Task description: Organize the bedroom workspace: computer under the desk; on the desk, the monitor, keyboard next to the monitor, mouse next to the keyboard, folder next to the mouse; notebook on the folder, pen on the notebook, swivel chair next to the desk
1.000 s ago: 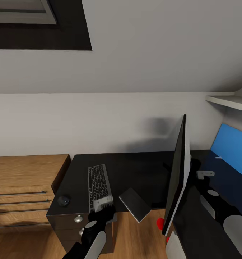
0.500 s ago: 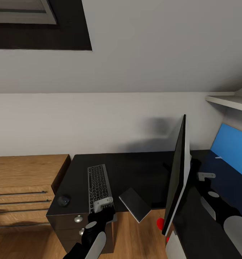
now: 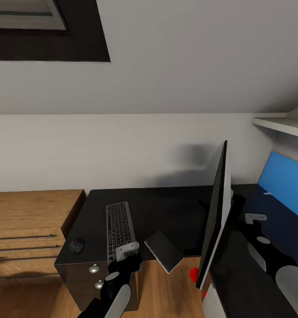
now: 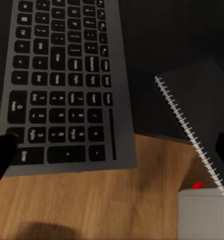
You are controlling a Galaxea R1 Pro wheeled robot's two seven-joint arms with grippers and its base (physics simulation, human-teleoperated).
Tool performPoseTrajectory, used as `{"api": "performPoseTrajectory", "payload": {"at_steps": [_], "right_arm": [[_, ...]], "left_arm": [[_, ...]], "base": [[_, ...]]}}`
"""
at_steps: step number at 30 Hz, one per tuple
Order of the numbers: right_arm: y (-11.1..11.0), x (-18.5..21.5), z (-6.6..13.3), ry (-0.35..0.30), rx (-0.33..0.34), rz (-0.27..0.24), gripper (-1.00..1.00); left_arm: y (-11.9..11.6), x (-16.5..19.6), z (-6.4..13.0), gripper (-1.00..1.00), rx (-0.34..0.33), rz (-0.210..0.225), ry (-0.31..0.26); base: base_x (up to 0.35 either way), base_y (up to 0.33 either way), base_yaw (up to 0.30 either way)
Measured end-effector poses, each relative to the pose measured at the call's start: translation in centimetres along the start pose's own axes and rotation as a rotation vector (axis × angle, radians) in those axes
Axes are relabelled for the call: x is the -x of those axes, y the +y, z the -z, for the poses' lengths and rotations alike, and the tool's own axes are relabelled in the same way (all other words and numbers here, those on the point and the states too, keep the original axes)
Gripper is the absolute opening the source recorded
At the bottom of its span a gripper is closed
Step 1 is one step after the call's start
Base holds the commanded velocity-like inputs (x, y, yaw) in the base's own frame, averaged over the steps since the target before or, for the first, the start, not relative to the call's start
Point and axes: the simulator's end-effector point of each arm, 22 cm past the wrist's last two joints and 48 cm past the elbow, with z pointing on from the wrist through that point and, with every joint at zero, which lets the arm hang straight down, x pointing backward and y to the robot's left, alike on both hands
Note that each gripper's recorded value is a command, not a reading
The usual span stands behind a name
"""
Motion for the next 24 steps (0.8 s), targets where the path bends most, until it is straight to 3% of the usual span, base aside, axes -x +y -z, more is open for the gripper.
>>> {"api": "performPoseTrajectory", "payload": {"at_steps": [24], "right_arm": [[0.03,-0.02,0.03,-0.002,0.001,0.004,1.0]], "left_arm": [[-0.02,-0.05,0.01,1.0,-0.001,0.002,0.002]], "base": [[0.036,-0.034,0.0]]}}
